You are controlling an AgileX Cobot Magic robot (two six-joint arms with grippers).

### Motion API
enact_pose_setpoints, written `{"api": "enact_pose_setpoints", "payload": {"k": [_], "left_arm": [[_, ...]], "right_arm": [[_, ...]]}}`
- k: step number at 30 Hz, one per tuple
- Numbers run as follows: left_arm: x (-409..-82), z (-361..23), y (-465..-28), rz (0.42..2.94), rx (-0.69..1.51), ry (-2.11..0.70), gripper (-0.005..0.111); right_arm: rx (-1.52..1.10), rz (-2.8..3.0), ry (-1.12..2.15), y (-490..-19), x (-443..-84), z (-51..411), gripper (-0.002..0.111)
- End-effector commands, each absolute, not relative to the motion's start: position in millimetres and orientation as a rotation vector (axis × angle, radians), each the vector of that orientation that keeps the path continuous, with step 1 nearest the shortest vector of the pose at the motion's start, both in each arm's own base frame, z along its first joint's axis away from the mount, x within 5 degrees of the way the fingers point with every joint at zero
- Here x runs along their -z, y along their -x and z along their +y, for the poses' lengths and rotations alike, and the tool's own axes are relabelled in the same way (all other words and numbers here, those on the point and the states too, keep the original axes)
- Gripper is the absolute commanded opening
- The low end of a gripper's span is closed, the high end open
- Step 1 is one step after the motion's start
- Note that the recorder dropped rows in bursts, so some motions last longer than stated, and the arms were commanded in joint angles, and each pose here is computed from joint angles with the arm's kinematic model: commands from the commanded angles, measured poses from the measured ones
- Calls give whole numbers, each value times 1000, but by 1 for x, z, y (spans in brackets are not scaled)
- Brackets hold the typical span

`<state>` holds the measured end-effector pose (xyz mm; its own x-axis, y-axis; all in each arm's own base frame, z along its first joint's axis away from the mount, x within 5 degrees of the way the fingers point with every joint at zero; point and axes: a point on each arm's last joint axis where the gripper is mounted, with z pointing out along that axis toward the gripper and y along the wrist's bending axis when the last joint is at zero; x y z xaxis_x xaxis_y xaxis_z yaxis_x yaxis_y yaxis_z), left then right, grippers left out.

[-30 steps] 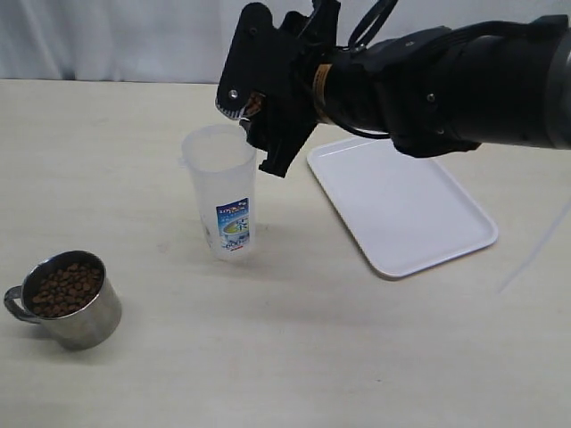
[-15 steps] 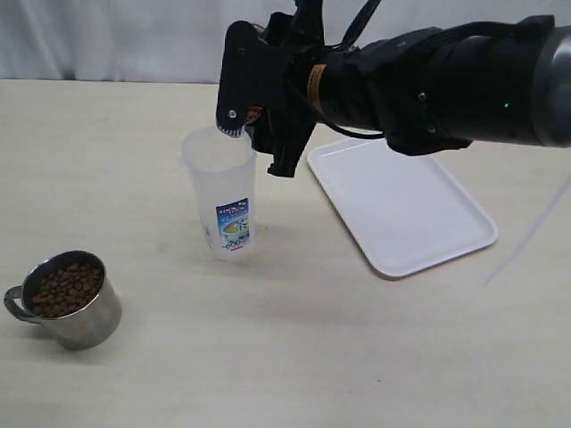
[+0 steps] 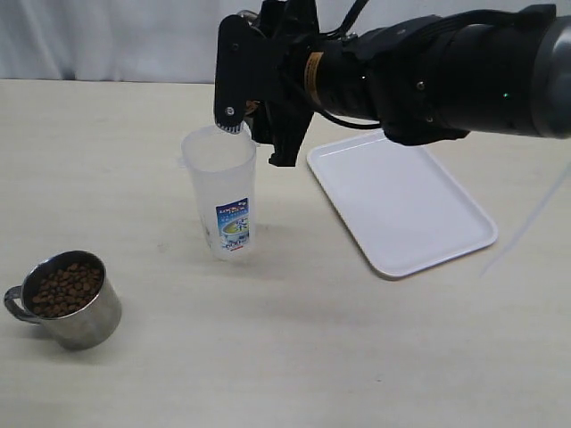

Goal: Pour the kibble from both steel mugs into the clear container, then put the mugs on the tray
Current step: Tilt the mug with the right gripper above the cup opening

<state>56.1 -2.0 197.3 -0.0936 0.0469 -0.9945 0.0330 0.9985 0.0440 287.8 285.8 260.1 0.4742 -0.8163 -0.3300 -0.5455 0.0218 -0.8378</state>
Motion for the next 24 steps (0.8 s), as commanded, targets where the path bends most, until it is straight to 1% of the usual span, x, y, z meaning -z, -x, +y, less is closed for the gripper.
{"api": "enact_pose_setpoints", "payload": {"k": [1,24], "left_arm": [[-197,-2,-56,1655,-14,-63,0],[-197,-2,-56,1655,-14,-63,0]], "right_arm": [[332,1167,1655,-295,-260,294,4],[409,1069,1742,-297,-255,296,4]]}}
